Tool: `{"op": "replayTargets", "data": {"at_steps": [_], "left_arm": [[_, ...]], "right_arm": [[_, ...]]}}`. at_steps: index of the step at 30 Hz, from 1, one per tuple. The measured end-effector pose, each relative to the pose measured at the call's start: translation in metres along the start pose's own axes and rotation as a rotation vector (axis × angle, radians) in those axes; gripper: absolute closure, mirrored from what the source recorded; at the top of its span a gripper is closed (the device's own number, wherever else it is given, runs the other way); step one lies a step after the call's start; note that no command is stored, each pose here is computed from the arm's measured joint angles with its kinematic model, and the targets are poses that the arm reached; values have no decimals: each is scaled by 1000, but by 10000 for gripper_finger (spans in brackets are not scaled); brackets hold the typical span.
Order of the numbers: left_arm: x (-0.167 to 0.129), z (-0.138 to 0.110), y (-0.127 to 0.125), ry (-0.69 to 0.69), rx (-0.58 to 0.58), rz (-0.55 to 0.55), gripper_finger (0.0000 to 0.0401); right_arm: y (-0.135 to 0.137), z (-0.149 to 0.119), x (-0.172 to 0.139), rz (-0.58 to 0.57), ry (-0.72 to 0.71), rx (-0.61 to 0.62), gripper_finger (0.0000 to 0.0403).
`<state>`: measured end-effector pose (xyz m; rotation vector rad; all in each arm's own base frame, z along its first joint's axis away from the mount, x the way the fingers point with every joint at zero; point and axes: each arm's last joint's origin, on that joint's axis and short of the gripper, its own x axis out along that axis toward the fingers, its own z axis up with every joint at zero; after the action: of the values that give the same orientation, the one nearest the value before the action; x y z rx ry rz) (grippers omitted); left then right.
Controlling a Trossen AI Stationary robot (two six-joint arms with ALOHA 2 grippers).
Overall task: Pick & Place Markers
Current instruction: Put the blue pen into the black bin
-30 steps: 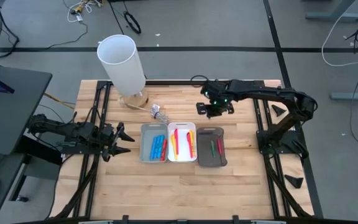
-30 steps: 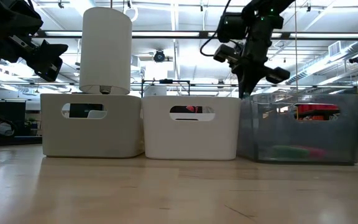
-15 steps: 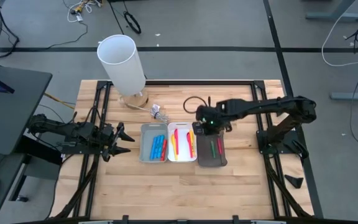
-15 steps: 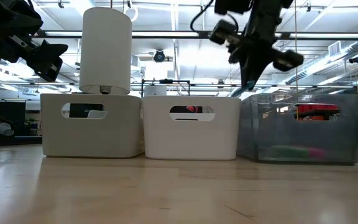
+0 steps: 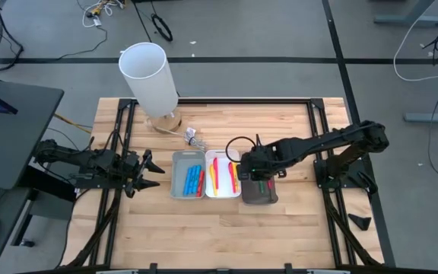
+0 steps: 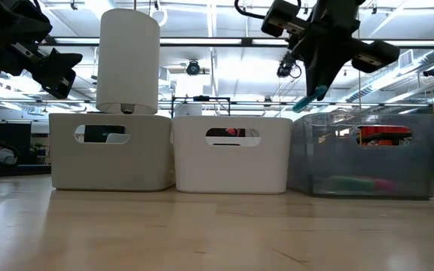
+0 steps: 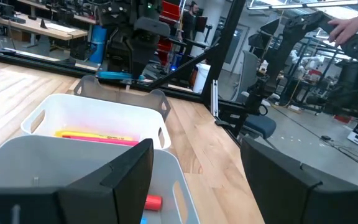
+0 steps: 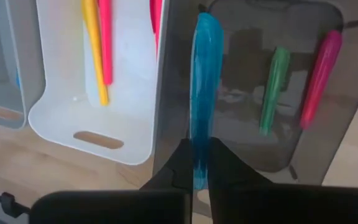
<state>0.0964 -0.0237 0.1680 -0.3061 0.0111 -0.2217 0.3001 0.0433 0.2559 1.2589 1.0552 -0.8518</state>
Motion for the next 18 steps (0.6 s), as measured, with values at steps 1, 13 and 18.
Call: {"op": "replayTargets", "data": {"at_steps": [1, 13, 18], "left_arm": [[0, 0, 0, 0, 0, 0, 153], [0, 0, 0, 0, 0, 0, 153], [0, 0, 0, -1, 0, 0, 153]], "right_arm": [[0, 0, 1, 2, 0, 0, 390], [-23, -2, 42, 1, 33, 26, 390], [-31, -3, 52, -13, 38, 42, 390]]}}
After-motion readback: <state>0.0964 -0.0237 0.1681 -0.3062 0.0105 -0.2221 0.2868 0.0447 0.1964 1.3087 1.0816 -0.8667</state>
